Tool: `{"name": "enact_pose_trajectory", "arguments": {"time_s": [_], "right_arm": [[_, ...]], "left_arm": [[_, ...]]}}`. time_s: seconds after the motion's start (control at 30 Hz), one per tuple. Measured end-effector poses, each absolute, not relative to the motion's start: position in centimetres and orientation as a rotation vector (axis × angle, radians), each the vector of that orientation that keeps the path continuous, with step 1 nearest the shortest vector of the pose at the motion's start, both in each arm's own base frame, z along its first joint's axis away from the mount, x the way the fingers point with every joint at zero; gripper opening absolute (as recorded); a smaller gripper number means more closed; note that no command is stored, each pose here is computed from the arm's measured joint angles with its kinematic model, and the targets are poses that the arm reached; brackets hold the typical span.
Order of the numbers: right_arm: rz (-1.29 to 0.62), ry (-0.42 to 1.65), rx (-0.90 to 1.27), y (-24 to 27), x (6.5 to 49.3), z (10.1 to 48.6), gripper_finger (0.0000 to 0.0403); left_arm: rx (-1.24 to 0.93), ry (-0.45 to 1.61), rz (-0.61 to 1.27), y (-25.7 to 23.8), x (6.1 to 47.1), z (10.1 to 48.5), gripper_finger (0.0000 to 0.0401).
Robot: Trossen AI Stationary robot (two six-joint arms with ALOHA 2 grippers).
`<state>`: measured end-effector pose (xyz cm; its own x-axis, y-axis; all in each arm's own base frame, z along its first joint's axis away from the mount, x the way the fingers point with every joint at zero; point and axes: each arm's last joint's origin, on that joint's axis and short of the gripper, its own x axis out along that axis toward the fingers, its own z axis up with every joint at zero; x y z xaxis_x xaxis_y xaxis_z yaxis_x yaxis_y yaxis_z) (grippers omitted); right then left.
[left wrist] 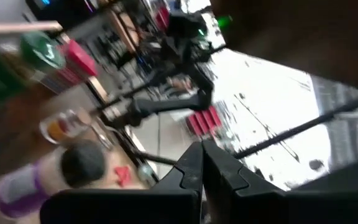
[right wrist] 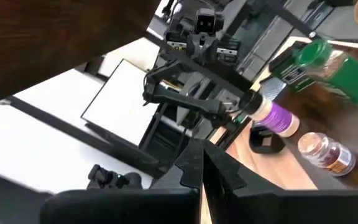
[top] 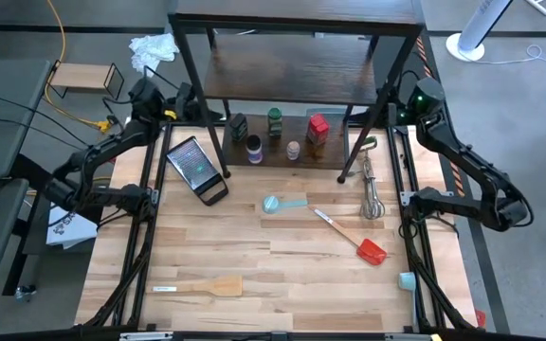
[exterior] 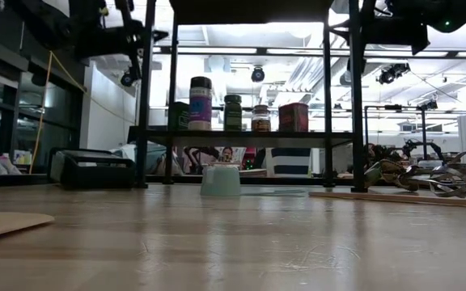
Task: Shelf spices
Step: Adjust the shelf on the table
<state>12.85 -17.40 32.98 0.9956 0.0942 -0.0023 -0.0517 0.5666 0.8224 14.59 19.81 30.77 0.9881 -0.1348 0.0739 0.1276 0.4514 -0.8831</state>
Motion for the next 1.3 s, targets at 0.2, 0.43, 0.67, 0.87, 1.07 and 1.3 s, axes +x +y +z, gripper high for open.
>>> {"name": "enact_pose_trajectory", "arguments": {"time_s": [0.2, 0.43, 0.67, 0.87, 1.07, 1.3], "right_arm": [[0.130, 0.061, 0.950, -16.4, 13.0, 33.5, 0.0000], [0.156, 0.084, 0.967, -14.9, 12.7, 33.9, 0.0000], [0.161, 0.125, 0.990, -12.0, 12.4, 34.2, 0.0000], [0.117, 0.144, 0.988, -9.6, 11.7, 34.3, 0.0000], [0.080, 0.158, 1.002, -8.0, 11.2, 34.2, 0.0000], [0.051, 0.171, 1.020, -6.8, 11.4, 34.2, 0.0000]], "left_arm": [[-1.085, 0.049, -0.259, 17.1, 14.9, 32.4, 0.0000], [-1.092, 0.086, -0.288, 14.2, 14.9, 33.1, 0.0000], [-1.105, 0.115, -0.249, 12.1, 14.0, 33.2, 0.0000], [-1.138, 0.135, -0.202, 10.4, 13.0, 33.2, 0.0000], [-1.148, 0.155, -0.174, 8.7, 12.1, 33.2, 0.0000], [-1.162, 0.165, -0.124, 7.3, 11.2, 33.0, 0.0000]]}}
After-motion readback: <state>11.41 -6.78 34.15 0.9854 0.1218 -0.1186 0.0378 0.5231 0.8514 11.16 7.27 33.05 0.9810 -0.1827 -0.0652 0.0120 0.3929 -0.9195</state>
